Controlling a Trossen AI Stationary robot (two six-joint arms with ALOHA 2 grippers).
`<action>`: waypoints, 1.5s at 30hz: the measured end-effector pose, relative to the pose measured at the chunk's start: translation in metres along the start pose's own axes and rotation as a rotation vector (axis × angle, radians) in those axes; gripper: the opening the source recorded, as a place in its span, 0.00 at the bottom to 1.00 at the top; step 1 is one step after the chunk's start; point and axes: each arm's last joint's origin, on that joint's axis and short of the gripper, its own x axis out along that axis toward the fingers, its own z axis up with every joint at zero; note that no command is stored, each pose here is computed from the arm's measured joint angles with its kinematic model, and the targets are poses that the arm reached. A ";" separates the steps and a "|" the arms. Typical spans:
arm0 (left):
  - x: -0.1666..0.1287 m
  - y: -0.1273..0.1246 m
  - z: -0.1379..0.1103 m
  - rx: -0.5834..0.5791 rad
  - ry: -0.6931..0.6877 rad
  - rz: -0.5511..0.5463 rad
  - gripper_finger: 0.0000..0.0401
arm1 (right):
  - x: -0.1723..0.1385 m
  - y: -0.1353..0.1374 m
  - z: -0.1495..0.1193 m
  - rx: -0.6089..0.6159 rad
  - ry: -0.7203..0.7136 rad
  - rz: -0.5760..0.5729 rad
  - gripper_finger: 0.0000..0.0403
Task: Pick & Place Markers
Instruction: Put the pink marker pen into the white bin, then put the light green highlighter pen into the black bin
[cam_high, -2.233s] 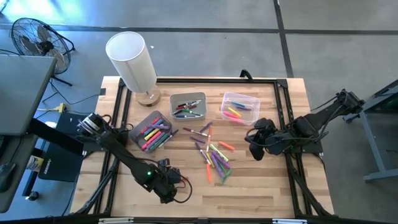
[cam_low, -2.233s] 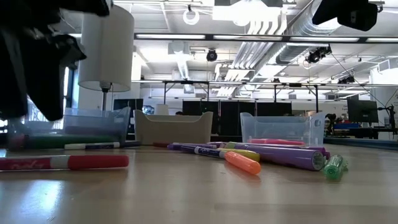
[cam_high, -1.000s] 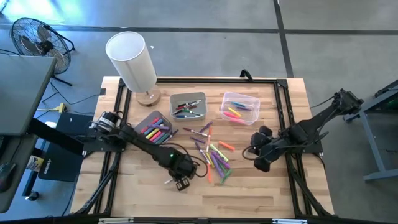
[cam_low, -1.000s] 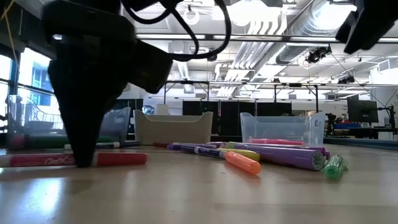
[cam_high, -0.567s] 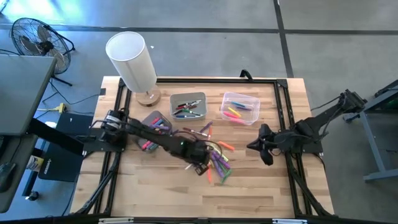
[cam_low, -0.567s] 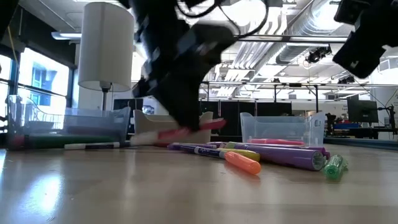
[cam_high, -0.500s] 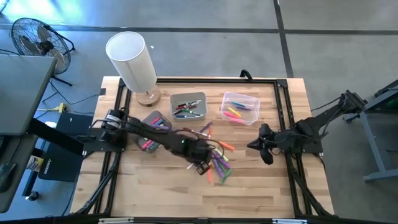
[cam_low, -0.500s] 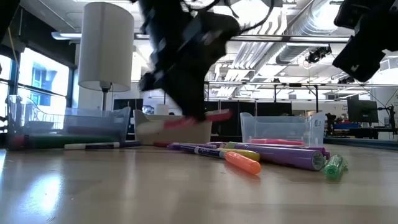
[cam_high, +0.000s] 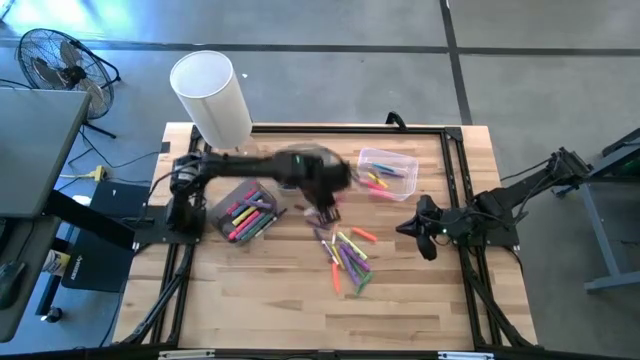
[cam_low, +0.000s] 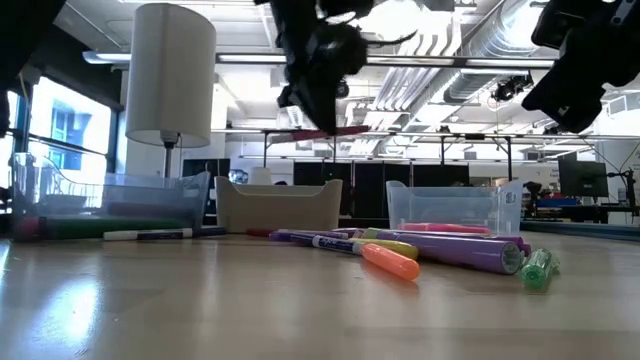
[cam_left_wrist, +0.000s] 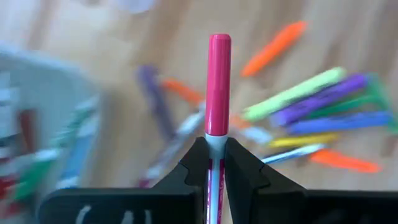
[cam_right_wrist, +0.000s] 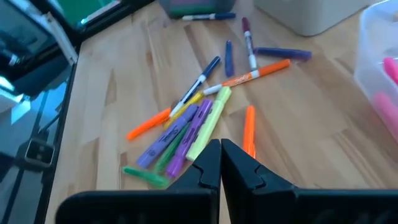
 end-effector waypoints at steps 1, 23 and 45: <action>-0.003 0.014 0.002 0.005 0.013 0.014 0.06 | 0.000 0.000 0.000 0.013 -0.008 -0.009 0.00; -0.007 0.161 0.009 0.104 0.077 -0.062 0.26 | -0.003 -0.009 0.008 0.308 -0.331 -0.275 0.00; -0.048 0.032 0.015 0.051 -0.172 -0.181 0.10 | -0.001 -0.007 0.006 0.324 -0.252 -0.206 0.00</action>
